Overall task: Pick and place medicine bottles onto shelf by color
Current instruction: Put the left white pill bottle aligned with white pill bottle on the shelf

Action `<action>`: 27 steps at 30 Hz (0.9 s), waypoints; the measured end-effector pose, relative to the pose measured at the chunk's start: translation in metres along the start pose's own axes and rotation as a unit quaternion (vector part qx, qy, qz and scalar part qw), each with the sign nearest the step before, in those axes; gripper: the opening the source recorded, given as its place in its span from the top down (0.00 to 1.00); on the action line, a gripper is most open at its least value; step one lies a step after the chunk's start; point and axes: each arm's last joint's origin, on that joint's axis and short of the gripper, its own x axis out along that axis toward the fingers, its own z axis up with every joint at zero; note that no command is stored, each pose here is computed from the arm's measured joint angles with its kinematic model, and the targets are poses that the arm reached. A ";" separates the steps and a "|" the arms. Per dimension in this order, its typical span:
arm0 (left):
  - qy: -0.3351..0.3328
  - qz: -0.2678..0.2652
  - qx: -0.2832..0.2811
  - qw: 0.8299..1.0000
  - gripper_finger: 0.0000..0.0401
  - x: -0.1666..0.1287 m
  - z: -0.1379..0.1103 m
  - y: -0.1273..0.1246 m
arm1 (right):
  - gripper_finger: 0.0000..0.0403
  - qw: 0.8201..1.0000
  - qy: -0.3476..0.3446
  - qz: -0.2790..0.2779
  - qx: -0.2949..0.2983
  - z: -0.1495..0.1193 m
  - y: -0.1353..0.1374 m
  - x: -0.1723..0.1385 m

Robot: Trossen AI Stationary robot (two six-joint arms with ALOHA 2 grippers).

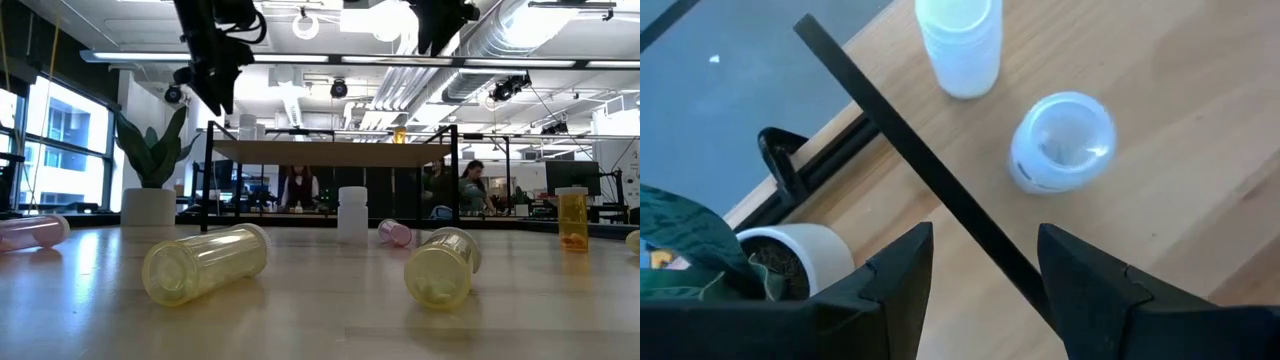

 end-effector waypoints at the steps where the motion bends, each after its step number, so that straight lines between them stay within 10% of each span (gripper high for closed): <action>1: 0.004 0.003 -0.003 1.000 0.57 0.003 0.001 -0.001 | 0.57 1.000 0.000 0.000 0.000 0.000 0.000 0.000; 27: -0.005 -0.012 -0.026 1.000 0.57 0.016 0.009 -0.009 | 0.57 1.000 0.000 0.000 -0.006 0.000 0.000 0.000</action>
